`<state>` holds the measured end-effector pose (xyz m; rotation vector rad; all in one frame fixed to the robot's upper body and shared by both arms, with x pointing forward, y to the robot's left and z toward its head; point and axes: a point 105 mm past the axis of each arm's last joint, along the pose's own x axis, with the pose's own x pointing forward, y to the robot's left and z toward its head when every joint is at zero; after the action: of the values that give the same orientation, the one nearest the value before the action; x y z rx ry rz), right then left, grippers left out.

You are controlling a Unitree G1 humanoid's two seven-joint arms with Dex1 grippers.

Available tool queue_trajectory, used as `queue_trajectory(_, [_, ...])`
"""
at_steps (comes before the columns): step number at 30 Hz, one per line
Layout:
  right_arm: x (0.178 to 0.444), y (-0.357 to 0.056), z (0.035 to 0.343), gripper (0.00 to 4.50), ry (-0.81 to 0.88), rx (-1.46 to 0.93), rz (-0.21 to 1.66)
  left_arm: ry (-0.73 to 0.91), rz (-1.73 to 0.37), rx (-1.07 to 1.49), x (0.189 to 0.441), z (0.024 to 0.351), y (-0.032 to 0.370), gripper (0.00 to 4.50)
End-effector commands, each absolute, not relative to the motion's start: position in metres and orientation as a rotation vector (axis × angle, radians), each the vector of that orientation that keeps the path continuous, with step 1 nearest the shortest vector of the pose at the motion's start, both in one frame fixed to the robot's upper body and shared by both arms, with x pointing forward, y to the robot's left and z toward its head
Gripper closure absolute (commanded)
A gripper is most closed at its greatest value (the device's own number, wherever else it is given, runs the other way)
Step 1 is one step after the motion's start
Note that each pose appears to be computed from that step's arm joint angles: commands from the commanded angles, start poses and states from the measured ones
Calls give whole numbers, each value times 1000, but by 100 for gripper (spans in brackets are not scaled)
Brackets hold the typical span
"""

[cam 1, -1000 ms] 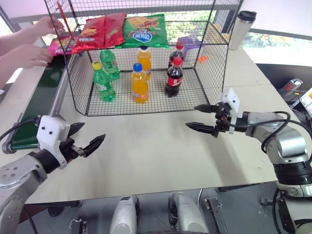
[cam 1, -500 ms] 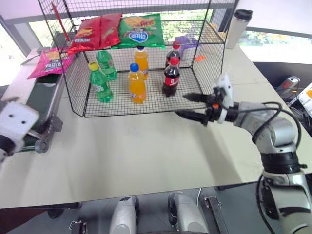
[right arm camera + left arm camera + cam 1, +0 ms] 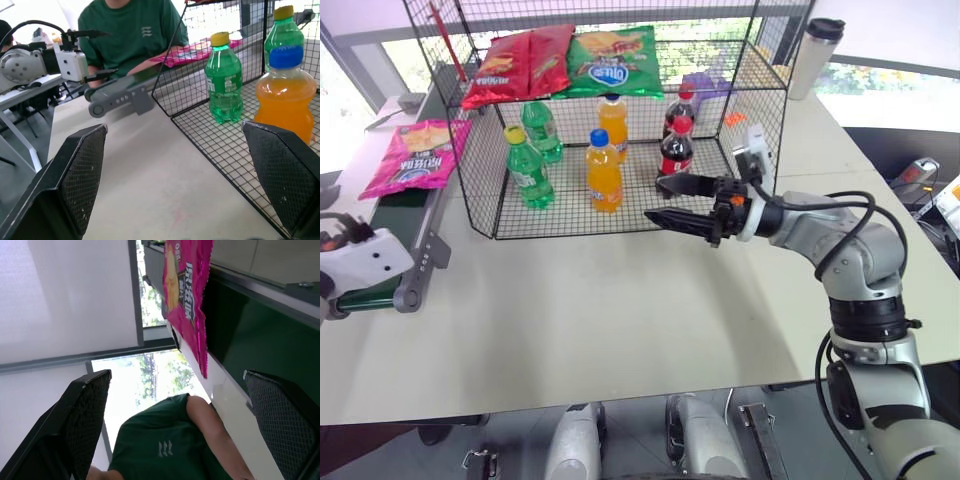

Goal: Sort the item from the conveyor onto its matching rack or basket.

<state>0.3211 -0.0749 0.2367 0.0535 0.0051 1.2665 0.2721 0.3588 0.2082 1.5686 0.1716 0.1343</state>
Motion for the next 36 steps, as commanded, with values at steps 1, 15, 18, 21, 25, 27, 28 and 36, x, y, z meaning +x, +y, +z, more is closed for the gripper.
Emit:
queue_trajectory(1, [316, -76, 248, 2, -43, 13, 1270, 159, 161, 1580, 276, 208, 360, 6])
queue_trajectory(15, [316, -82, 246, 2, -38, -12, 1237, 179, 143, 1568, 291, 193, 361, 6])
queue_trajectory(18, [316, -83, 245, 2, -37, -19, 1229, 185, 138, 1563, 296, 190, 360, 6])
queue_trajectory(21, [316, -83, 244, 0, -35, -23, 1225, 191, 129, 1558, 299, 188, 359, 31])
queue_trajectory(25, [315, -84, 243, 0, -35, -26, 1218, 191, 122, 1558, 302, 187, 357, 167])
queue_trajectory(27, [316, -84, 243, 0, -35, -27, 1214, 191, 122, 1558, 302, 188, 356, 255])
queue_trajectory(28, [316, -84, 242, 0, -36, -26, 1213, 192, 122, 1559, 302, 189, 356, 293])
queue_trajectory(36, [319, -81, 241, 0, -47, -19, 1216, 208, 160, 1544, 295, 202, 361, 446])
